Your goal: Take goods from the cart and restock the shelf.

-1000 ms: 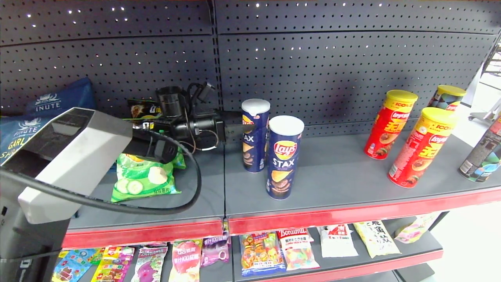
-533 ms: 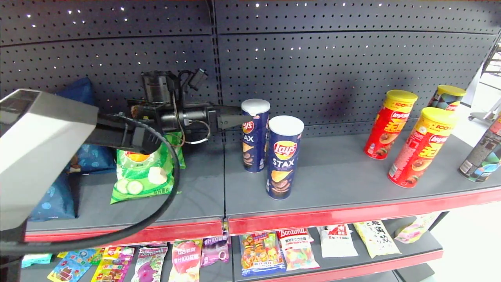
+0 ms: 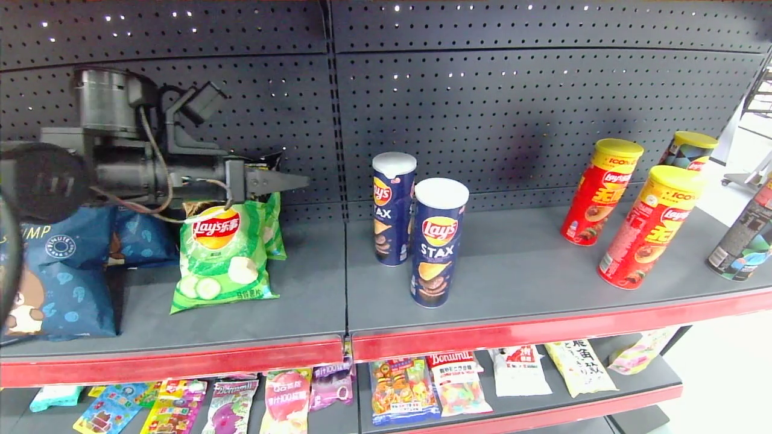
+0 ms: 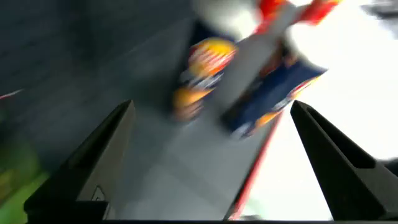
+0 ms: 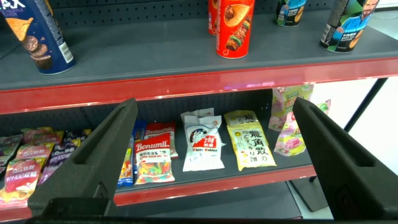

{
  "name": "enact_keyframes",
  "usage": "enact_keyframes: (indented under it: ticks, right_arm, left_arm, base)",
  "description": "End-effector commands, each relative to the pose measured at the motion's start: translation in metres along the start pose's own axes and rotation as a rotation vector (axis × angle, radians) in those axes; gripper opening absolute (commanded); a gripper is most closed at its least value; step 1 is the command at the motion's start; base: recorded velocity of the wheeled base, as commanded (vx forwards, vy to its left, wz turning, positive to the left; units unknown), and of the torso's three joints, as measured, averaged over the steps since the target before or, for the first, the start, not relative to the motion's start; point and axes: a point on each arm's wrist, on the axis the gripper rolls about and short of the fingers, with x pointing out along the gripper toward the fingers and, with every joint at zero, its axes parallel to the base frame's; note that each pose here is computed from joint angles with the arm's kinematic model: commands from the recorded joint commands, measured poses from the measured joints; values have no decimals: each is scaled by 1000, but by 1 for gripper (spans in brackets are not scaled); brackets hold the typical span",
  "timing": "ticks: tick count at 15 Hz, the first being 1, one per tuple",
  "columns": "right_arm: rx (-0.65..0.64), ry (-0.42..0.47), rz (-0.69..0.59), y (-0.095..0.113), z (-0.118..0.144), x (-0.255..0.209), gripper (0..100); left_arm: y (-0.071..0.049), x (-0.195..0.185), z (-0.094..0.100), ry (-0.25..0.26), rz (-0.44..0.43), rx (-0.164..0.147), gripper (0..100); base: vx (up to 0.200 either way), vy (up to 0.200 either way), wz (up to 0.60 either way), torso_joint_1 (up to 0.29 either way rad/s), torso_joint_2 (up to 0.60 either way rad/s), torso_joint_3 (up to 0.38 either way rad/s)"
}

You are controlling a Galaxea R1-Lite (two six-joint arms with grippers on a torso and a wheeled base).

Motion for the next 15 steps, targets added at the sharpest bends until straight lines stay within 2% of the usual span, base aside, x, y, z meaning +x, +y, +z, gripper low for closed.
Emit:
enact_keyframes:
  ticks: [1,2,3,4,6,8,10,11,13,15]
  right_arm:
    - [0,1,1,0,0,0,100]
    - [0,1,1,0,0,0,100]
    - [0,1,1,0,0,0,100]
    - [1,1,1,0,0,0,100]
    - [0,1,1,0,0,0,100]
    - [0,1,1,0,0,0,100]
    - [0,1,1,0,0,0,100]
    - [0,1,1,0,0,0,100]
    - [-2,1,1,0,0,0,100]
    - [-12,1,14,0,0,0,100]
  left_arm:
    - [-42,-87,-15,17,189,56,100]
    - [-52,-97,-18,10,198,63,100]
    - [-69,-122,-26,-27,245,78,100]
    - [-80,-139,-35,-47,325,83,100]
    - [-93,-158,-58,-53,462,63,100]
    - [-115,-175,-73,-101,490,92,100]
    - [-143,-190,-96,-157,491,116,100]
    - [-148,-193,-105,-163,488,121,100]
    - [-168,-204,-128,-202,525,152,100]
    - [-181,-213,-141,-205,579,150,100]
  base:
    - [0,0,0,0,0,0]
    - [0,0,0,0,0,0]
    - [0,0,0,0,0,0]
    - [0,0,0,0,0,0]
    - [0,0,0,0,0,0]
    - [0,0,0,0,0,0]
    - [0,0,0,0,0,0]
    - [0,0,0,0,0,0]
    - [0,0,0,0,0,0]
    - [0,0,0,0,0,0]
